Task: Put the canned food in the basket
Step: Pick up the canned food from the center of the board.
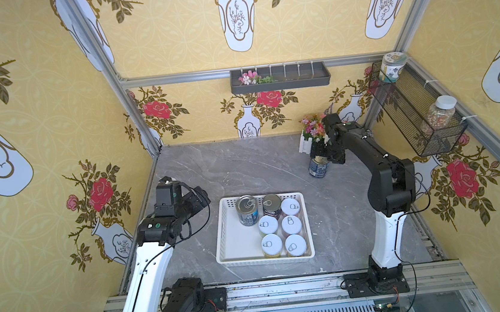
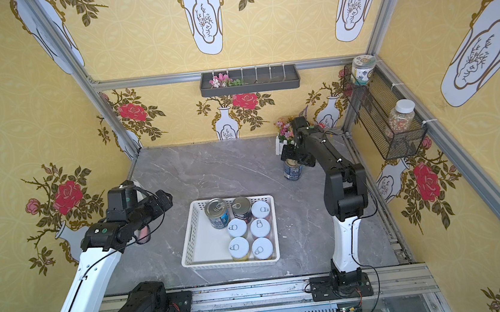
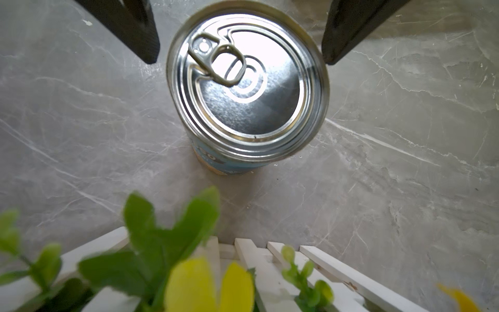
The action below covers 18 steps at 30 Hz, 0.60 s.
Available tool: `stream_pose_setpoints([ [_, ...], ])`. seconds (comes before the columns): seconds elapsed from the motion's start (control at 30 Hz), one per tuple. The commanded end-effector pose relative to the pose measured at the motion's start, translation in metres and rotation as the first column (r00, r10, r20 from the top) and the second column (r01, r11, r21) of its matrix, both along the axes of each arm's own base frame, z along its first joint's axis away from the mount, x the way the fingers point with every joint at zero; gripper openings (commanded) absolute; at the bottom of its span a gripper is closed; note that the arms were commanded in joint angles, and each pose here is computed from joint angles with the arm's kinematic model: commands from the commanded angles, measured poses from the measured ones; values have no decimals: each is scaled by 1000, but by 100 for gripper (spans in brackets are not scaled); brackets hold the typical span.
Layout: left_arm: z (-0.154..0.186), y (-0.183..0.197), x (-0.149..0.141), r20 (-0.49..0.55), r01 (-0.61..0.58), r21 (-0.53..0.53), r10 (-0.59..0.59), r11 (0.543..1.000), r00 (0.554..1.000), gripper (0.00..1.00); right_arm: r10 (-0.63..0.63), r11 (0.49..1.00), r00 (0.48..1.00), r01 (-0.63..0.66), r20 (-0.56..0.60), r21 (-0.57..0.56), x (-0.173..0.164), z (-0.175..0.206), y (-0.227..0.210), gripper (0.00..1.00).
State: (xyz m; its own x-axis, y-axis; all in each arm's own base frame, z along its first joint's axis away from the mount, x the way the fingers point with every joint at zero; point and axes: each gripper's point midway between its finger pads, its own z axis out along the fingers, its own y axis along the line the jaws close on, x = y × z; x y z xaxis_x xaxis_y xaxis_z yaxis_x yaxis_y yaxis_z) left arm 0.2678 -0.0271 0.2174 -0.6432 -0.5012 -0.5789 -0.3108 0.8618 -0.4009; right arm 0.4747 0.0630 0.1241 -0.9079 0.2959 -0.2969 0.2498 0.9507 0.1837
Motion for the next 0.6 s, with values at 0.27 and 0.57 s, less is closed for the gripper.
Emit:
stream_pose_setpoints([
  [0.27,0,-2,2,12,13,0,-13,1000,1000,100,45,998,999,-46,29,35,2,7,12,97],
  [0.57,1,-2,2,14,14,-1,-14,1000,1000,100,41,999,999,-41,-3,-11,7,-5,7,98],
])
